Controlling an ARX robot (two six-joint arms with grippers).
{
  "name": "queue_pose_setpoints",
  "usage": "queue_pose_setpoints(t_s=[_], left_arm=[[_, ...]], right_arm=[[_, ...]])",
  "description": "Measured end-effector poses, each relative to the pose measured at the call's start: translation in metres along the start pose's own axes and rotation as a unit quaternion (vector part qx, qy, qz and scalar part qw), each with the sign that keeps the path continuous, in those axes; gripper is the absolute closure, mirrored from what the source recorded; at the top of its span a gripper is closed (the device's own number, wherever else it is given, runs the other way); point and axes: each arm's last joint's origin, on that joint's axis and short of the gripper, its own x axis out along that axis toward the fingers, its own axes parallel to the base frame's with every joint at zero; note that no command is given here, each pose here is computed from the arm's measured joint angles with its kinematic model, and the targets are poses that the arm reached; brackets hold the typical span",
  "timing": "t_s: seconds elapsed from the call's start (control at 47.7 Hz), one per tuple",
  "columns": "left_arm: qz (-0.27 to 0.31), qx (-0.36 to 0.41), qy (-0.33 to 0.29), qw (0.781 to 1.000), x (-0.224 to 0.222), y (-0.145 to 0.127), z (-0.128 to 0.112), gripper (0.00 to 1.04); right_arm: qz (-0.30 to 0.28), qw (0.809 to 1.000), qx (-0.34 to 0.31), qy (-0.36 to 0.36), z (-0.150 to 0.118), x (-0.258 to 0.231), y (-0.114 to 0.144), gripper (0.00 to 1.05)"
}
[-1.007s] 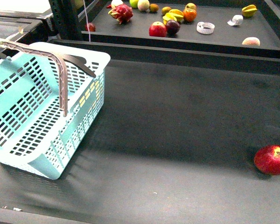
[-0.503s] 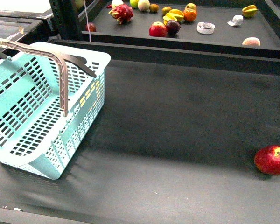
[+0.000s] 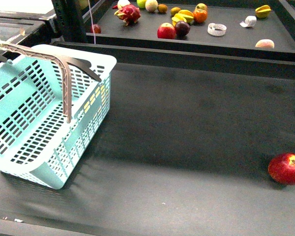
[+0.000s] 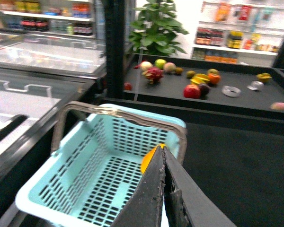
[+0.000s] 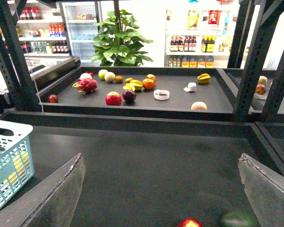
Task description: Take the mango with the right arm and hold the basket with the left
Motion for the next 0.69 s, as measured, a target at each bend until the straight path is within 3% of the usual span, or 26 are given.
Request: queue_pose_setpoints(t_s=[0.692], left_arm=[[-0.01, 0.001, 0.003, 1.0, -0.015, -0.003, -0.003, 1.03]], right_arm=[[0.0, 1.0, 0.0, 0.0, 0.0, 0.0, 0.0, 0.08]])
